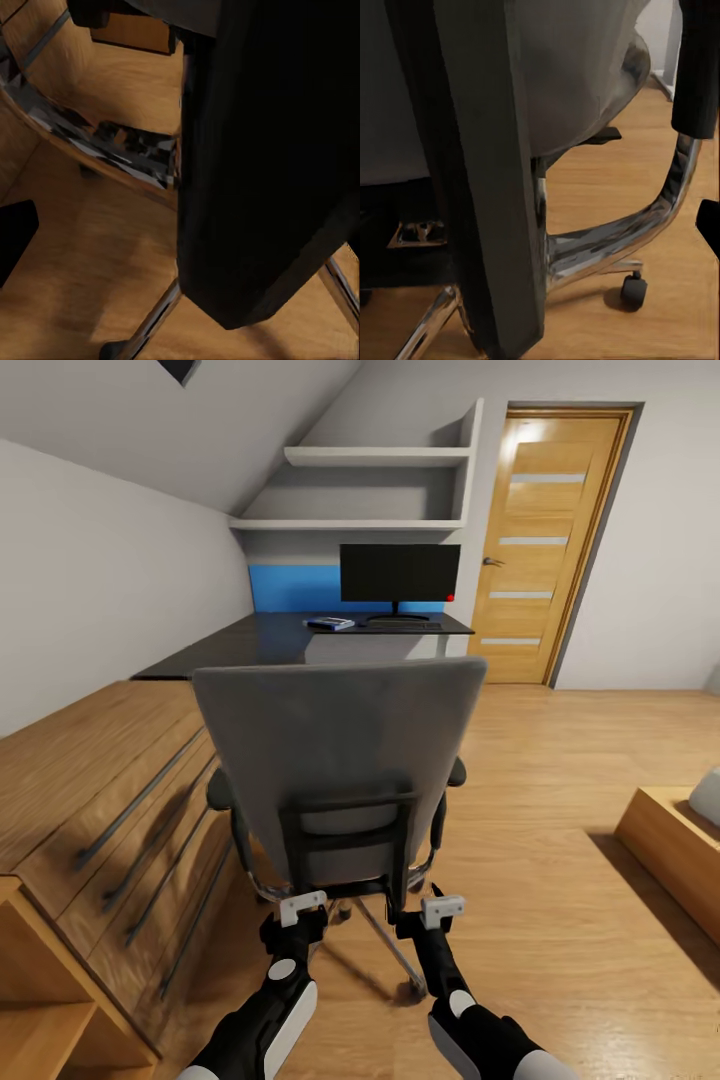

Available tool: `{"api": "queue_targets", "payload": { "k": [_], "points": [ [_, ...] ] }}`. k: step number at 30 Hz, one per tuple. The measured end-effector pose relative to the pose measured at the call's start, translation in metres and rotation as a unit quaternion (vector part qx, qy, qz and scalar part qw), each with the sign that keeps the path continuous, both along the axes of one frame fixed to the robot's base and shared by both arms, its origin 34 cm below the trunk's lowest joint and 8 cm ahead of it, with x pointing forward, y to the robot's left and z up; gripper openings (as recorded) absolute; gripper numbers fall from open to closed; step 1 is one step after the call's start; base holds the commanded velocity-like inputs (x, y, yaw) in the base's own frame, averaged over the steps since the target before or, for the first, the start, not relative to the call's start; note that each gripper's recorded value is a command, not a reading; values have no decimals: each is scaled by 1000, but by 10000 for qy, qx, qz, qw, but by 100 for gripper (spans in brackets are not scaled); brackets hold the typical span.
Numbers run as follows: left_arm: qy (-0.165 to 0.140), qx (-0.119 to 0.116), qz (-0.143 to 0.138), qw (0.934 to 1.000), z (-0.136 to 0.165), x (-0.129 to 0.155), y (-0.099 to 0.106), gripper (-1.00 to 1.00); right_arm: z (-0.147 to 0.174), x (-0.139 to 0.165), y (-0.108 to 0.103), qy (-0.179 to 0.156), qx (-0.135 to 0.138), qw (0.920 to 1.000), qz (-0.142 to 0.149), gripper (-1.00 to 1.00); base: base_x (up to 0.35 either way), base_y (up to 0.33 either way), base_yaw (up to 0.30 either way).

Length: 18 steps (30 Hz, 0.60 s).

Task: In the bedroom, organize the workspace by keeping the computer under the desk, ensuring the monitor is on the desk, placing the keyboard on the desk next to the monitor, placing the mouse on the desk next to the keyboard, moving the folder from the swivel chair onto the desk next to the mouse, stacking the notebook on top of the folder with the pen on top of the notebook, and positioning the swivel chair next to the desk.

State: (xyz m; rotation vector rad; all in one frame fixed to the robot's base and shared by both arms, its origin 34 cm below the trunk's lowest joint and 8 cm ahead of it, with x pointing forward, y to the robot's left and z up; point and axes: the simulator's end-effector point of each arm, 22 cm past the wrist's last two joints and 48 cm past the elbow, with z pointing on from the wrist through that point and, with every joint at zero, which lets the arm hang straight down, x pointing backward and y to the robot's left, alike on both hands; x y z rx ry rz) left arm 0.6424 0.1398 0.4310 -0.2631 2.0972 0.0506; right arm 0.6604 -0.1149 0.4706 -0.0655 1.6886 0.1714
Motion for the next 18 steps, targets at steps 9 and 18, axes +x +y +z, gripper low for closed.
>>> {"api": "queue_targets", "payload": {
  "k": [9, 18],
  "points": [
    [-90, -14, 3, 10000, 7, 4, 1, 100, 0, 0, 0, 0, -2, 10000, -5, 100, 107, 0, -78],
    [-117, 6, 21, 9999, 9, 6, 7, 100, 0, 0, 1, -5, -13, 10000, 18, 100, 257, 0, -3]
  ]
}}
